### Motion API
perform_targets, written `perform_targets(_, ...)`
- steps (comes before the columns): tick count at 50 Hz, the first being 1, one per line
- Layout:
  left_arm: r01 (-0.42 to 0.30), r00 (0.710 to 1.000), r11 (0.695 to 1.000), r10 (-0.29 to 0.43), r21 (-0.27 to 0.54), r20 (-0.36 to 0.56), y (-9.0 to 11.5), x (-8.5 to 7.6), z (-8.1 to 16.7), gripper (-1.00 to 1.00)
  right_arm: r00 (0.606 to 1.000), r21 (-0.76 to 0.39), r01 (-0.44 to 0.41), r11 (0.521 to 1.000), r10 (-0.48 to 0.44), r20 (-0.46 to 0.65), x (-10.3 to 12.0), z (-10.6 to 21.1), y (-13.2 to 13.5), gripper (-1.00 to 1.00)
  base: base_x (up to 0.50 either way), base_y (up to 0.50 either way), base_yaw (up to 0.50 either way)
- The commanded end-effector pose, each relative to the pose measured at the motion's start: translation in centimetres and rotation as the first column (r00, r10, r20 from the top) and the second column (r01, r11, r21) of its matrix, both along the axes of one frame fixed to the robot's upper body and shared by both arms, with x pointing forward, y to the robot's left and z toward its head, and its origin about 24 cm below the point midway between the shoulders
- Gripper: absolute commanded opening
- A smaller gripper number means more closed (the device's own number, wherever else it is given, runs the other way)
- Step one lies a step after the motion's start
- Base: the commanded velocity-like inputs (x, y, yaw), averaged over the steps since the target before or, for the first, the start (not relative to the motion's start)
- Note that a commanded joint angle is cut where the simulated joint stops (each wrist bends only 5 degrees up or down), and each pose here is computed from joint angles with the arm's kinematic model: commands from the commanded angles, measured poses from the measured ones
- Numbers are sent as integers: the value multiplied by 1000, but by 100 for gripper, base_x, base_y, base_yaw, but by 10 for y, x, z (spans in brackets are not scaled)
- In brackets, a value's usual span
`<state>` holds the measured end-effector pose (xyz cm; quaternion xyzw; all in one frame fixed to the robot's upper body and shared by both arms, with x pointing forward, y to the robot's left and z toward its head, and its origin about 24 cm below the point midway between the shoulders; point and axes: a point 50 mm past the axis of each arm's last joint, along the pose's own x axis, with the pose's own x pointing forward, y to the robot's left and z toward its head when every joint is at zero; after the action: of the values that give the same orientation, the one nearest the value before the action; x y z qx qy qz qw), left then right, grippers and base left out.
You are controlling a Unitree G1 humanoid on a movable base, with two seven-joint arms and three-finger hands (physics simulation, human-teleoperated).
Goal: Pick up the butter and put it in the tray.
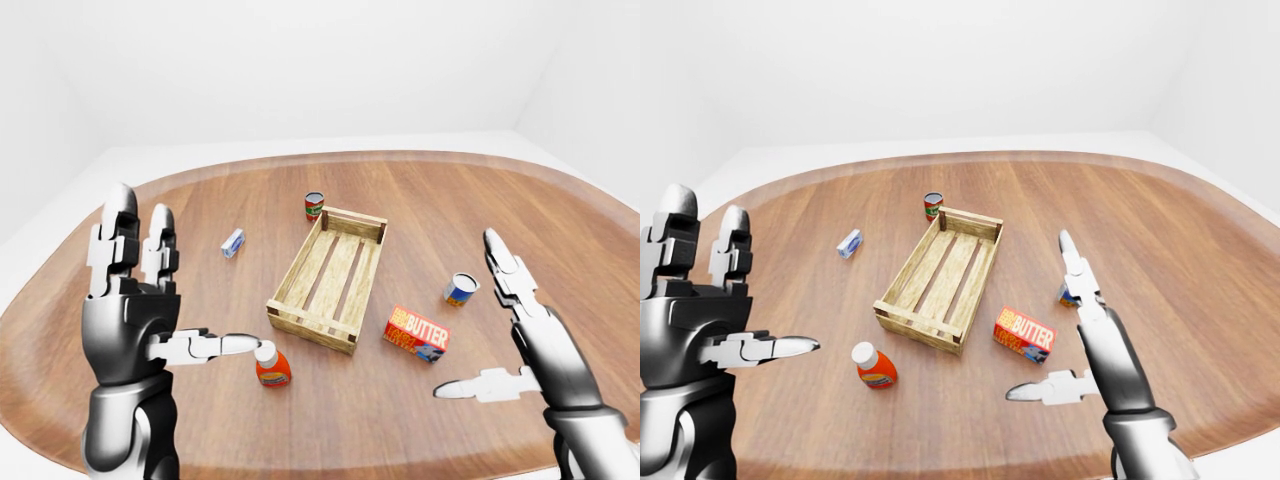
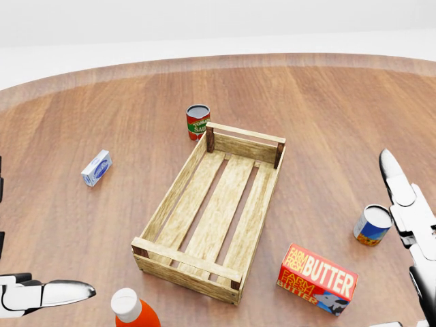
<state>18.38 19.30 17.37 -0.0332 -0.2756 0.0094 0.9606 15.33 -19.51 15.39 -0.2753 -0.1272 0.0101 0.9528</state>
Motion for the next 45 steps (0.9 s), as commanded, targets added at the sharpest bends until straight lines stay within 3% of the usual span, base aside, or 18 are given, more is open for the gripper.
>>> perform_targets(1, -2, 1000, 1000, 2, -3, 15, 1, -1, 3, 100, 981, -140, 35, 990, -61, -184, -9, -12, -15, 100, 0, 0, 0)
perform_targets(12, -5, 1000, 1000, 5, -6, 12, 2, 1, 2, 100, 966, -136, 66, 988, -98, -241, 2, -29, -23, 100, 0, 0, 0)
perform_targets(28, -4, 1000, 1000, 4, -5, 15, 2, -1, 3, 100, 966, -127, 5, 992, -38, -257, 42, -50, -12, 100, 0, 0, 0)
perform_targets(45, -7, 1000, 1000, 7, -5, 14, 3, 0, 2, 100, 940, -129, -18, 991, -27, -339, 65, -75, -16, 100, 0, 0, 0)
